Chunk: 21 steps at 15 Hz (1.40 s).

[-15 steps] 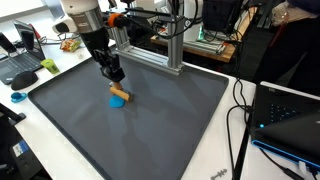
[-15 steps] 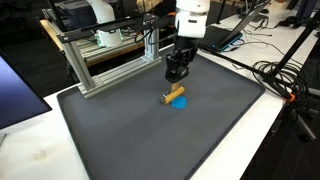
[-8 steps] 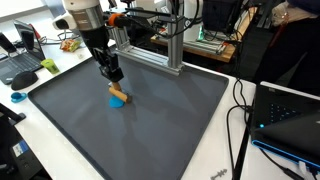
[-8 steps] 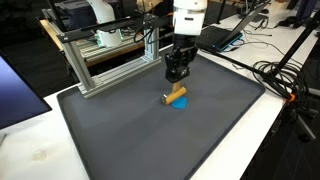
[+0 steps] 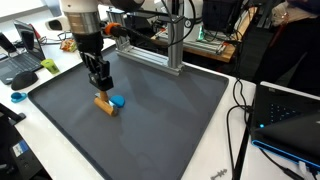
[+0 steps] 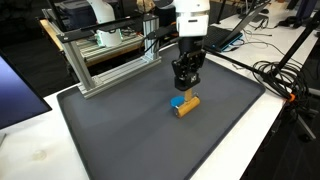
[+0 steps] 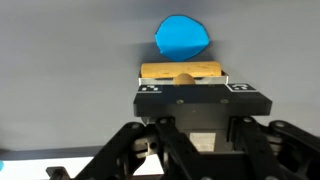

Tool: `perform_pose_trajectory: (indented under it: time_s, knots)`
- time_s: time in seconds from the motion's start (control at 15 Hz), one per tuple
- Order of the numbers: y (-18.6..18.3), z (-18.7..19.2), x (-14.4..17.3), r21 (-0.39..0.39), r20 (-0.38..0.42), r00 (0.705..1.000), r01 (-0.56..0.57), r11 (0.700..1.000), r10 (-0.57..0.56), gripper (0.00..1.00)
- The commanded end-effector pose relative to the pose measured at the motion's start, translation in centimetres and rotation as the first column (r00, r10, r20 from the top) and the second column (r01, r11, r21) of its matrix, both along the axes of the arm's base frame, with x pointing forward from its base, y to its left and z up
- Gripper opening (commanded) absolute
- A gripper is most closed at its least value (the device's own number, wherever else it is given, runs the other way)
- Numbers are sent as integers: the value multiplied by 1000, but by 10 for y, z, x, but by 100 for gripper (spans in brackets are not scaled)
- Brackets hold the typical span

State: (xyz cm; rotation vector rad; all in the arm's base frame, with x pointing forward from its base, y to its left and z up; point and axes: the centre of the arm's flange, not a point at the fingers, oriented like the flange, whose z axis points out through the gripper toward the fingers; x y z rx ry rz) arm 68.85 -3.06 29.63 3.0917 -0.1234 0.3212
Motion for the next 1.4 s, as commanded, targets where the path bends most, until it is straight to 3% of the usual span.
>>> perform_pose_trajectory:
  time_s: [0.0, 0.53, 1.33]
  knots:
    - [0, -20, 0, 3, -27, 1000, 1, 1000, -1, 22]
    - [5, -19, -10, -24, -224, 972, -81, 996, 73, 22]
    - [2, -26, -22, -2, -360, 920, -166, 986, 154, 22]
